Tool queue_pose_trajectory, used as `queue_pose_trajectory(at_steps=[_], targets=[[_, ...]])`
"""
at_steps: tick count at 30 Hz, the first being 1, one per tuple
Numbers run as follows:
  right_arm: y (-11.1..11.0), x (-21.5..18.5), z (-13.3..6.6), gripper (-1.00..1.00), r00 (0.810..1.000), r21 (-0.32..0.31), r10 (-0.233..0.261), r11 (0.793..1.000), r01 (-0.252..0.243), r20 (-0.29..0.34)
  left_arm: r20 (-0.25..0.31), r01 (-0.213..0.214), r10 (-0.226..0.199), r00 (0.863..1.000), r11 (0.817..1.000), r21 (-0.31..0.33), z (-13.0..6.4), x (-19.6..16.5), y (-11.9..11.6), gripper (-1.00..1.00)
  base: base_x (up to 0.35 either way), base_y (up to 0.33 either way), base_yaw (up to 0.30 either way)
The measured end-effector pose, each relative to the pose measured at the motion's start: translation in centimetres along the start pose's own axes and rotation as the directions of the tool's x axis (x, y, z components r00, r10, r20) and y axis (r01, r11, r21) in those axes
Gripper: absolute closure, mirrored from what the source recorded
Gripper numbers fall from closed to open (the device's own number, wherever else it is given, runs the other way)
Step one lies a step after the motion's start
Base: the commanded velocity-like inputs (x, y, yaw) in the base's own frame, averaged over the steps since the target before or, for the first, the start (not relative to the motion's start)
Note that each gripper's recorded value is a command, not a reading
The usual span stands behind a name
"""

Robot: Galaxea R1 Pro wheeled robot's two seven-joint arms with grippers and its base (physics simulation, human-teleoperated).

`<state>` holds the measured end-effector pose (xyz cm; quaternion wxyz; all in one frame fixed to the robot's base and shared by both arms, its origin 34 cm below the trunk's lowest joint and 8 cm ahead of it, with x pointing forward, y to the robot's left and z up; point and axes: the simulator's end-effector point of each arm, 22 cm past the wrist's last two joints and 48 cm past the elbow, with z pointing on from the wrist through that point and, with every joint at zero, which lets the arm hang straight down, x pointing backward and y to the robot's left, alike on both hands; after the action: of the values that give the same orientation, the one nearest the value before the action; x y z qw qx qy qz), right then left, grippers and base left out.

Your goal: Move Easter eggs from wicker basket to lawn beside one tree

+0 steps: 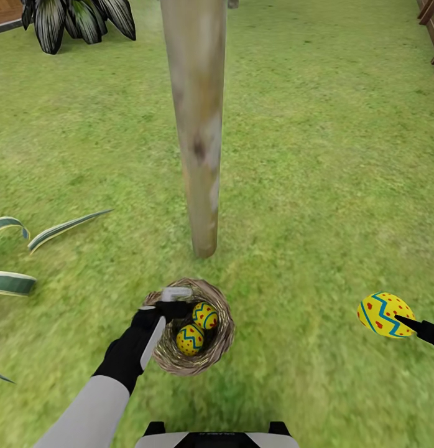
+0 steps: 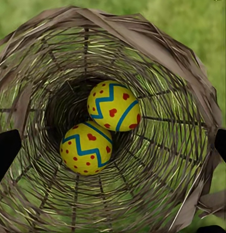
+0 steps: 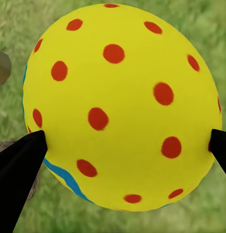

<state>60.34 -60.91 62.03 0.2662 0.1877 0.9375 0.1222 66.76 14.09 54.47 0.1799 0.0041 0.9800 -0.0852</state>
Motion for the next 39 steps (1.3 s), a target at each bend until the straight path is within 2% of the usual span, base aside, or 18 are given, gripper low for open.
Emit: queue_pose_trajectory(at_steps=[8,19,39], targets=[[-0.3,0.5,1.0,1.0,1.0,-0.004,0.002,1.0,-0.002,0.0,-0.006,0.005,-0.005,1.0,1.0,0.016,1.2,0.5,-0.9,-1.0,0.0,0.0,0.0],[-0.8,1.2,2.4,1.0,1.0,-0.004,0.005,1.0,-0.005,-0.002,-0.028,0.006,-0.006,1.0,1.0,0.011,3.0,2.1,-0.4,-1.0,0.0,0.0,0.0],[-1.9,2.6,5.0,1.0,1.0,-0.002,0.0,1.0,0.0,0.001,-0.032,0.008,-0.007,0.999,1.0,0.014,6.0,3.4,0.0,-1.0,0.0,0.0,0.0]])
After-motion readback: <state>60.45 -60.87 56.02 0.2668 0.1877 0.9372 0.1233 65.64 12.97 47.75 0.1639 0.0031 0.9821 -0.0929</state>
